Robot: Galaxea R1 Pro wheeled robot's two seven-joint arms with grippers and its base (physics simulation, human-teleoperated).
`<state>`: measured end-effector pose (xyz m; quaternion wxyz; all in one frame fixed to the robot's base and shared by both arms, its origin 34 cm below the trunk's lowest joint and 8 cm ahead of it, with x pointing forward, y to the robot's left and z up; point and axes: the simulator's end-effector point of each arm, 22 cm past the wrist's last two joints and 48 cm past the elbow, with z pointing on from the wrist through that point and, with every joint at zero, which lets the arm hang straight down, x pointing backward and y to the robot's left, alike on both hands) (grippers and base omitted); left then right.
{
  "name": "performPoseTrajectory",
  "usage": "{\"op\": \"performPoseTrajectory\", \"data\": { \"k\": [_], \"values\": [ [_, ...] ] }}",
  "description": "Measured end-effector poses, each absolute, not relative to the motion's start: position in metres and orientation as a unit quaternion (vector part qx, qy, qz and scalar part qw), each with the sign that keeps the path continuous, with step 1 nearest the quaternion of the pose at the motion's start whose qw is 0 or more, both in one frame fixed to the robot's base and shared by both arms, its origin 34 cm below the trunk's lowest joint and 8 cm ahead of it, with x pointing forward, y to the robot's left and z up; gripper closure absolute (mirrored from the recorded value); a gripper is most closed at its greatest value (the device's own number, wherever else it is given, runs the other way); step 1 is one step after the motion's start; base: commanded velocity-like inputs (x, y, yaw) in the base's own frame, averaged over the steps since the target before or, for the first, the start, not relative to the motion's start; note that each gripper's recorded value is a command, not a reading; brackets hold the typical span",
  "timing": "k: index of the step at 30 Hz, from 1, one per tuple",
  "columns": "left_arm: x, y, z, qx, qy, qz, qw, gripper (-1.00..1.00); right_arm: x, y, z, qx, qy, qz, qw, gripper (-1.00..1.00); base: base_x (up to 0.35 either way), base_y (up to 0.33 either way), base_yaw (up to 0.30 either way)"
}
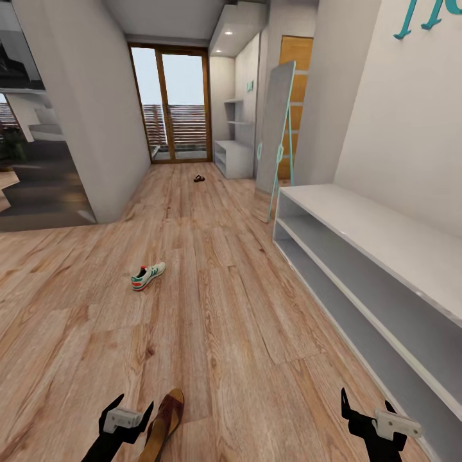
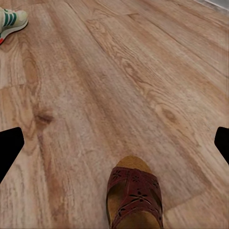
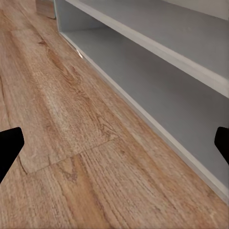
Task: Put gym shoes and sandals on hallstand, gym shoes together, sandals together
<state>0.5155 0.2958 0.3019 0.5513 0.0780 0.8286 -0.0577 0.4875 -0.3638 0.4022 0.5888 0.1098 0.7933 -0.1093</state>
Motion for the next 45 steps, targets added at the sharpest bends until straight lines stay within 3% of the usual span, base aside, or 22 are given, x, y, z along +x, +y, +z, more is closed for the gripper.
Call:
{"op": "performPoseTrajectory", "data": {
  "k": [35,45],
  "values": [
    [0.506,0.284,0.291,0.074,0.836,-0.065,0.54,-1.0,0.488,-0.363,0.402,0.109,0.793,-0.108,0.589,-1.0,0.0,0.0,0.0],
    [0.506,0.284,0.291,0.074,0.836,-0.065,0.541,-1.0,0.488,-0.363,0.403,0.109,0.793,-0.108,0.589,-1.0,-0.161,0.0,0.0]
  ]
}}
